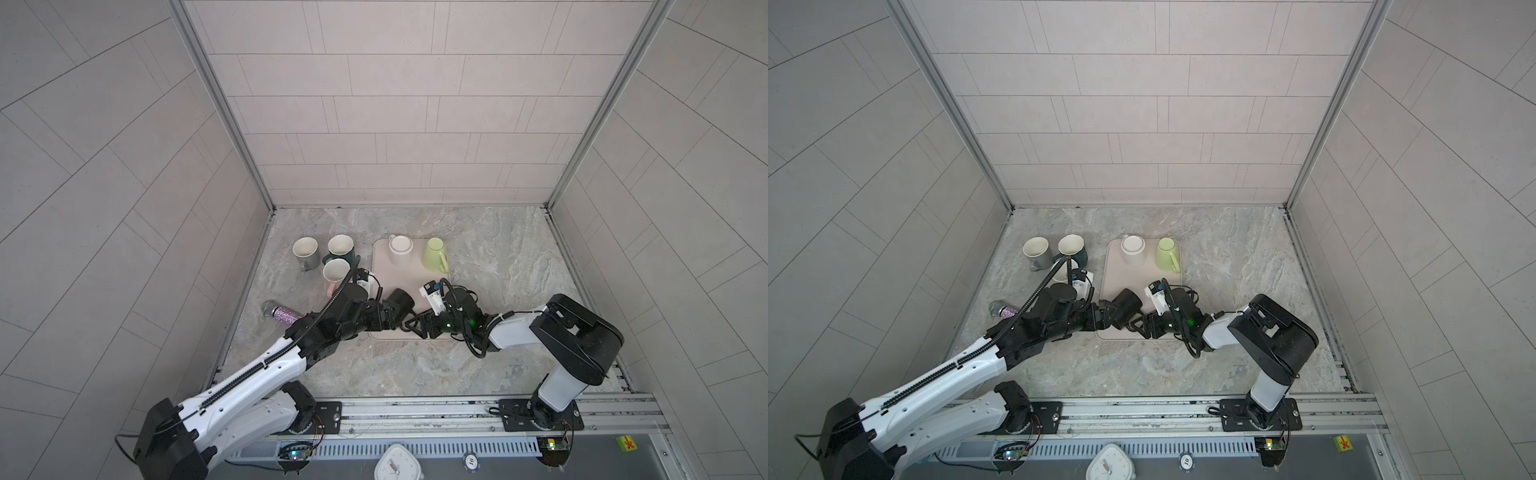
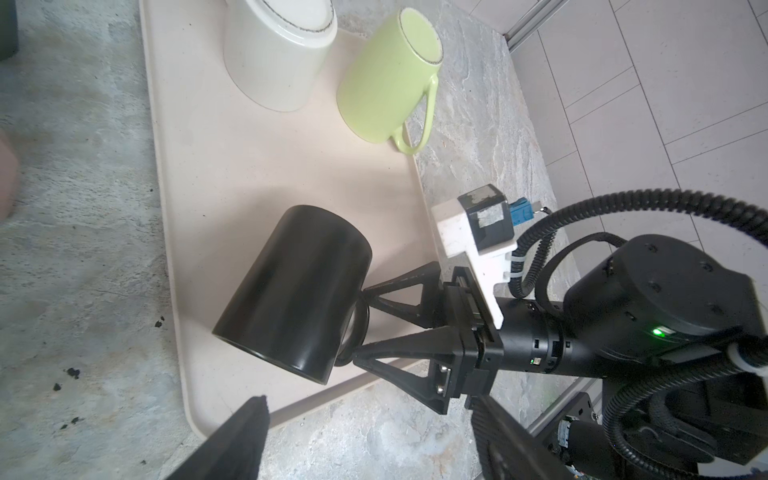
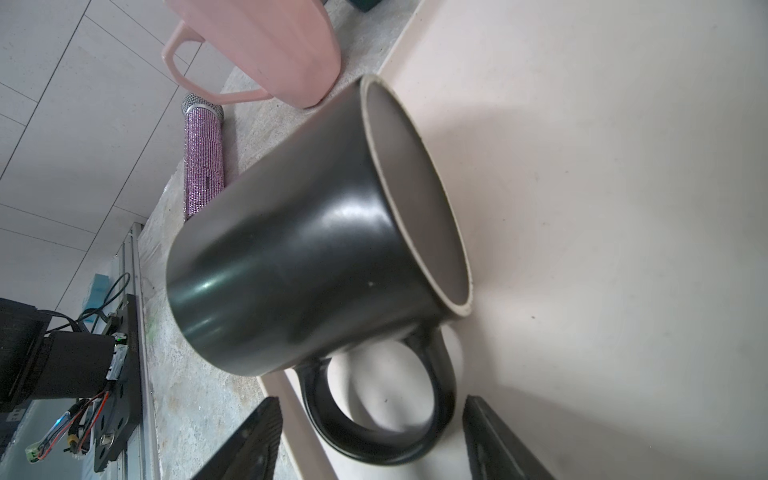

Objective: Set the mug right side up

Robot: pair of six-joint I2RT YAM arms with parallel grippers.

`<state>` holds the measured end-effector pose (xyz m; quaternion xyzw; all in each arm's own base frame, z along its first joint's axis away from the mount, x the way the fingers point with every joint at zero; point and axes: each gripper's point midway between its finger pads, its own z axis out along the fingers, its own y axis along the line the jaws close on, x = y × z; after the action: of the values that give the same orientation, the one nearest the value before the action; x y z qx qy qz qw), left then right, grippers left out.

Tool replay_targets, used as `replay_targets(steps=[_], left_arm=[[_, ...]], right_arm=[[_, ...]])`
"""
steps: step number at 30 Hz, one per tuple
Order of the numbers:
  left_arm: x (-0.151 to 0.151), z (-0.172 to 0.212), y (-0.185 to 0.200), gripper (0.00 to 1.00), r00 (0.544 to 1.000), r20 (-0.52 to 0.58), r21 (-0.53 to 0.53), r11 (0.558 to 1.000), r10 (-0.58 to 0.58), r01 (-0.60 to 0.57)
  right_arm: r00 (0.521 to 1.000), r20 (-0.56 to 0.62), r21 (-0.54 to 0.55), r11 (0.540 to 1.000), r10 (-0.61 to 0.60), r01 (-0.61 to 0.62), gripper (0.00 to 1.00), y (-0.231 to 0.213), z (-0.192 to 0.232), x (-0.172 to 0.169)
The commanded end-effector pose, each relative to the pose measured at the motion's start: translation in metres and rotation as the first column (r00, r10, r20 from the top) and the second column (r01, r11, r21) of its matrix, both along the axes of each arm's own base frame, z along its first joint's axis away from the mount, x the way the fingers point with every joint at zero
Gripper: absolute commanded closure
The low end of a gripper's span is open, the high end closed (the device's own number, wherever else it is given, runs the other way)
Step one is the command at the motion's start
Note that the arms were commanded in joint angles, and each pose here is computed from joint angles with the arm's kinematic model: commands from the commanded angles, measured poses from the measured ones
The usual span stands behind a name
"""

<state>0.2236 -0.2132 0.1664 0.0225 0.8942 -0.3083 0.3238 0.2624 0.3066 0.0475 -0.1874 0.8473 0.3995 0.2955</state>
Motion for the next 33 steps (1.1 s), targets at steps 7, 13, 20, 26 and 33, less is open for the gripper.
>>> replay_targets(steps=[7, 13, 20, 26, 33], left_arm=[[-0.001, -0.007, 0.008, 0.17, 1.0, -0.014, 0.026, 0.999, 0.022, -0.022], [-0.001, -0.009, 0.008, 0.17, 1.0, -0.017, 0.03, 0.999, 0.026, -0.025], [-0.003, -0.008, 0.012, 0.17, 0.999, -0.012, 0.031, 0.999, 0.03, -0.029], [-0.005, -0.008, 0.017, 0.17, 0.999, -0.007, 0.035, 0.999, 0.039, -0.039], [-0.007, -0.007, 0.024, 0.17, 0.998, 0.005, 0.038, 0.998, 0.055, -0.055]], right_arm=[[0.999, 0.016, 0.079, 0.996, 0.029, -0.03, 0.32, 0.017, 0.009, 0.001], [0.999, 0.007, 0.066, 0.996, 0.053, -0.053, 0.31, 0.023, 0.006, -0.009], [0.999, 0.017, 0.118, 0.992, 0.034, -0.036, 0.33, 0.025, 0.018, -0.011], [0.999, 0.018, 0.191, 0.981, 0.027, -0.029, 0.35, 0.034, 0.035, -0.008], [1.0, -0.003, 0.213, 0.977, 0.021, -0.02, 0.36, 0.041, 0.036, -0.006]])
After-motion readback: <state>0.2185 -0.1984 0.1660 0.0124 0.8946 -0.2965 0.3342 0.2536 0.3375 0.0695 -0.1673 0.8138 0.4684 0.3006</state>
